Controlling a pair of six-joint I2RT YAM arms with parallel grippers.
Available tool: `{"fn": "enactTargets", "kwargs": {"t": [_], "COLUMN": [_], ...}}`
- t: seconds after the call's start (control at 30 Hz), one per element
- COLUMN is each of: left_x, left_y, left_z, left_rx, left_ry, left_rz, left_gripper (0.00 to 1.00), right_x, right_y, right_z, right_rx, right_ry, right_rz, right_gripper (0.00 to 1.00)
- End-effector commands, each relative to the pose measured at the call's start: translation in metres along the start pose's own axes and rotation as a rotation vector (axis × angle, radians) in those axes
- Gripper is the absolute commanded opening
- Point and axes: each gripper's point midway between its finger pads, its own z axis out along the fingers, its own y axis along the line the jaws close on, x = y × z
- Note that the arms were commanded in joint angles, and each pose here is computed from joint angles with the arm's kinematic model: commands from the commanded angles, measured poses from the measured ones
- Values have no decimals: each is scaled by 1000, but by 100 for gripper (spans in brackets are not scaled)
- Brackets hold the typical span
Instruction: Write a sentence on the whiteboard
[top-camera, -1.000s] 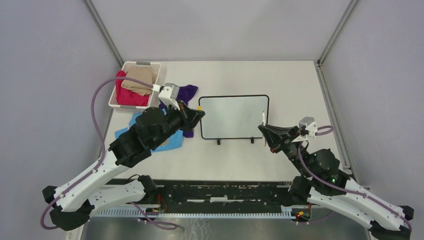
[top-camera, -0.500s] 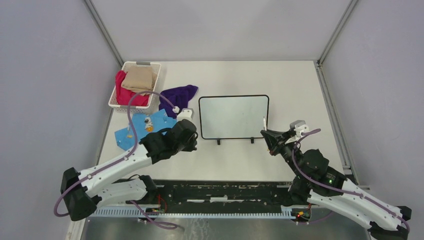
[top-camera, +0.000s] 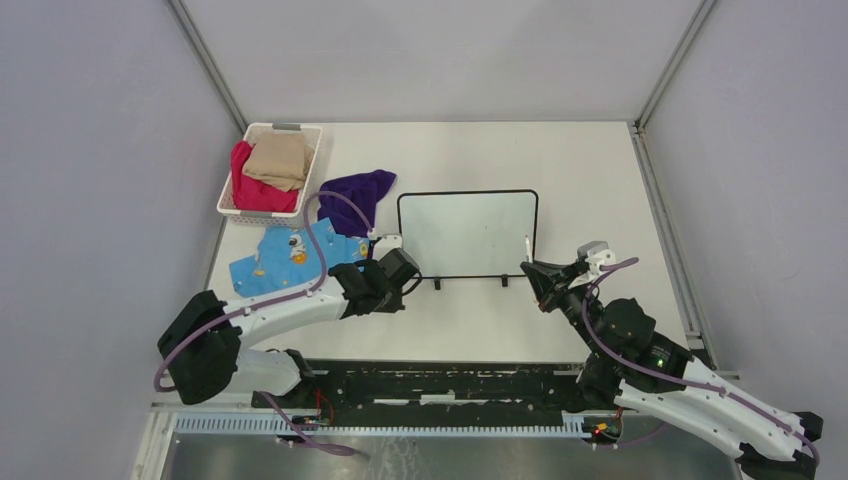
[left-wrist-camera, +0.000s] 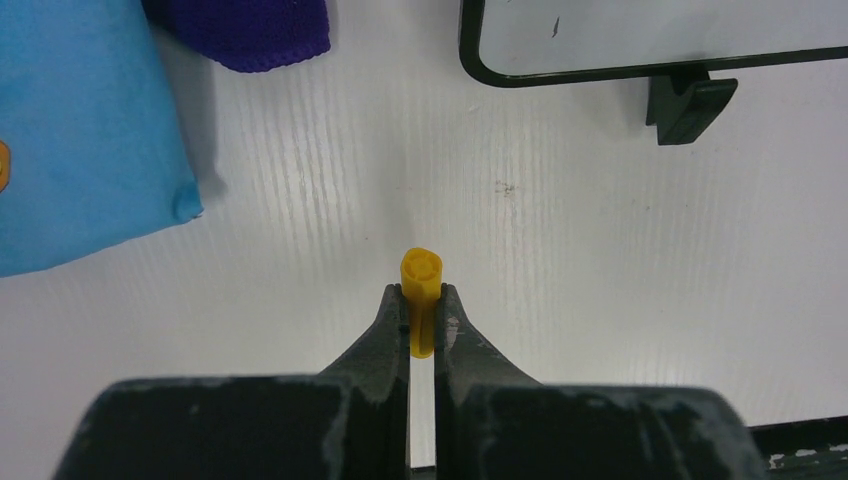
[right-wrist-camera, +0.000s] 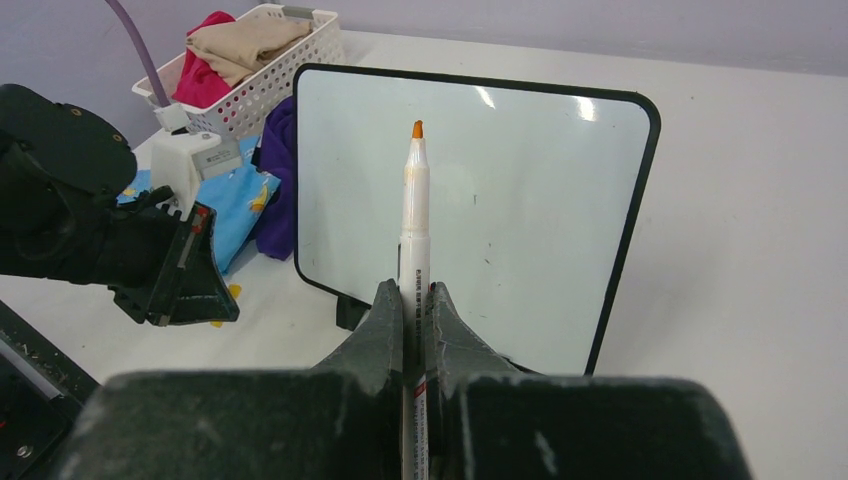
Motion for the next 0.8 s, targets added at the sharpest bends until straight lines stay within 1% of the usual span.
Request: {"fn": "enactTargets", "kwargs": {"t": [0.0, 0.13, 0.5, 0.63, 0.77], "left_x": [-5, 0, 12, 15, 15], "left_y": [-12, -8, 2, 2, 2], "left_z": [13, 18, 31, 34, 34], "left_rx": [13, -9, -58, -58, -58], "left_ry": [-11, 1, 25, 35, 33], "left_rz": [-43, -34, -10, -9, -5], "left_gripper": [2, 2, 8, 12, 19], "right_x": [-9, -7, -6, -8, -8], "right_y": [1, 1, 2, 2, 3], "right_z": [1, 1, 2, 2, 3], "right_rx": [4, 4, 3, 4, 4], "right_ry": [-21, -16, -11, -13, -12], "right_rz": [27, 25, 16, 18, 15], "right_gripper": [0, 0, 0, 0, 0]}}
